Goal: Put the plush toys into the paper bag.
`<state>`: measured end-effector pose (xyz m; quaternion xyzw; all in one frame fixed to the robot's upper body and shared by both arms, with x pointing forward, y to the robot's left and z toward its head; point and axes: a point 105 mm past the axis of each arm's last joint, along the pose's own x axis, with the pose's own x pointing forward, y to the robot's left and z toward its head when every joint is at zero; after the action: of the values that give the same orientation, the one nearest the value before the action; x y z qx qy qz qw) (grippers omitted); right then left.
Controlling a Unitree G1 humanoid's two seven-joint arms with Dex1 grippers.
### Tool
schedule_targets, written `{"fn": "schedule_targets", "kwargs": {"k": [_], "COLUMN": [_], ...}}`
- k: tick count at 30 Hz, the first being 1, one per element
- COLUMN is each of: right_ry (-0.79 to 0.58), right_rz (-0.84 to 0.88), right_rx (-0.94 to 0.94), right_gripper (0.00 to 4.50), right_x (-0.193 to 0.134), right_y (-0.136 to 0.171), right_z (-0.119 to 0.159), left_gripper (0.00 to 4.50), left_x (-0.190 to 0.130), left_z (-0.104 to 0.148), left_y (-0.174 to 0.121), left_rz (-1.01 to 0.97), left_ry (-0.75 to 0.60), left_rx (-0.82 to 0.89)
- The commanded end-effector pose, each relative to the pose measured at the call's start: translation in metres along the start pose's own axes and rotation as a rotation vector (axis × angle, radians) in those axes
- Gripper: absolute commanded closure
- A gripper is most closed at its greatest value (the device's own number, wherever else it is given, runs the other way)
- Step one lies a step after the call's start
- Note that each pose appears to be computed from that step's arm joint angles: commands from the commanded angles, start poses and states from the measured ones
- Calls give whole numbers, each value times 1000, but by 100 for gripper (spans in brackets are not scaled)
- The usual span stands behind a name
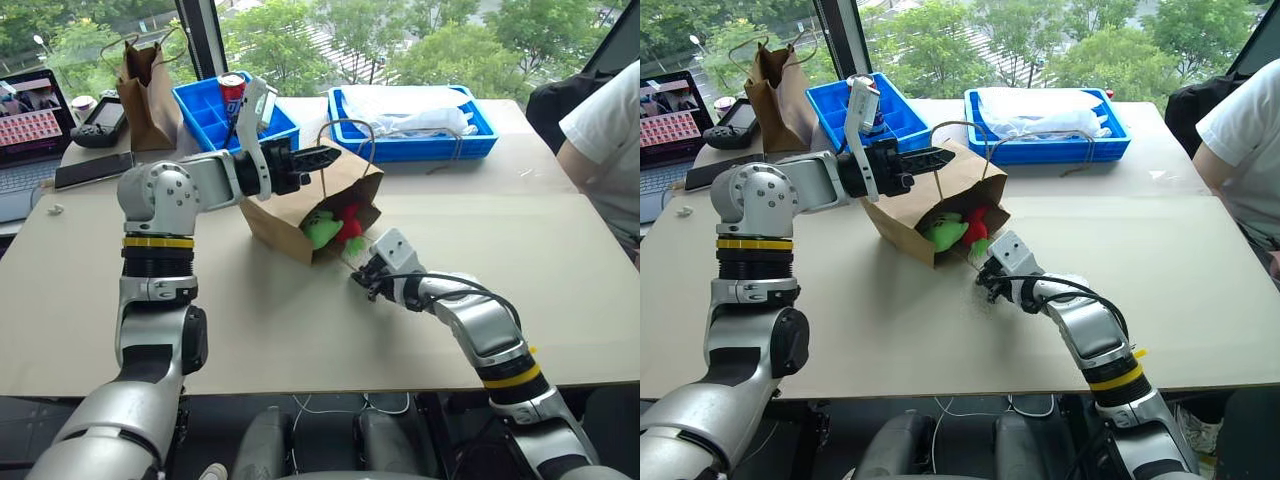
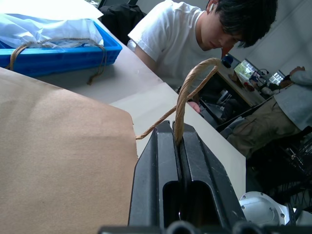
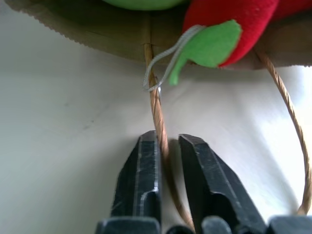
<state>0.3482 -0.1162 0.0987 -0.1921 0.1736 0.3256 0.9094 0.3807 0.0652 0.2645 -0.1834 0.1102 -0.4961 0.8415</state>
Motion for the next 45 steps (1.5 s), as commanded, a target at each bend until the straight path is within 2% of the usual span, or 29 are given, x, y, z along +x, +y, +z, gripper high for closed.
{"fn": "schedule_targets", "kwargs": {"k": [1, 6, 11, 14, 17, 22, 29, 40, 45], "right_ry": [-48, -225, -347, -370, -357, -316, -301, -268, -251], "right_rz": [-137, -202, -194, -157, -69, 17, -17, -51, 31], "right_rx": [-63, -240, -453, -534, -584, -593, -640, -612, -593], "right_gripper": [443, 443, 443, 443, 443, 443, 443, 443, 443], "right_x": [-25, -65, -94, -100, -97, -91, -101, -112, -111], "right_y": [-40, -66, -67, -60, -44, -29, -33, -41, -27], "right_z": [21, 94, 159, 179, 184, 174, 181, 182, 173], "left_gripper": [450, 450, 450, 450, 450, 450, 450, 450, 450], "left_x": [-1, -2, 0, 1, -1, -5, -10, -8, -9], "left_z": [15, 17, 17, 16, 16, 17, 31, 56, 35], "left_y": [-12, -11, -12, -12, -11, -8, -8, -27, -33], "left_rz": [-27, -23, -26, -28, -21, 2, 26, -9, -42], "left_ry": [-52, -67, -83, -91, -101, -120, -160, -206, -116], "left_rx": [52, 50, 44, 40, 38, 37, 51, 96, 106]}}
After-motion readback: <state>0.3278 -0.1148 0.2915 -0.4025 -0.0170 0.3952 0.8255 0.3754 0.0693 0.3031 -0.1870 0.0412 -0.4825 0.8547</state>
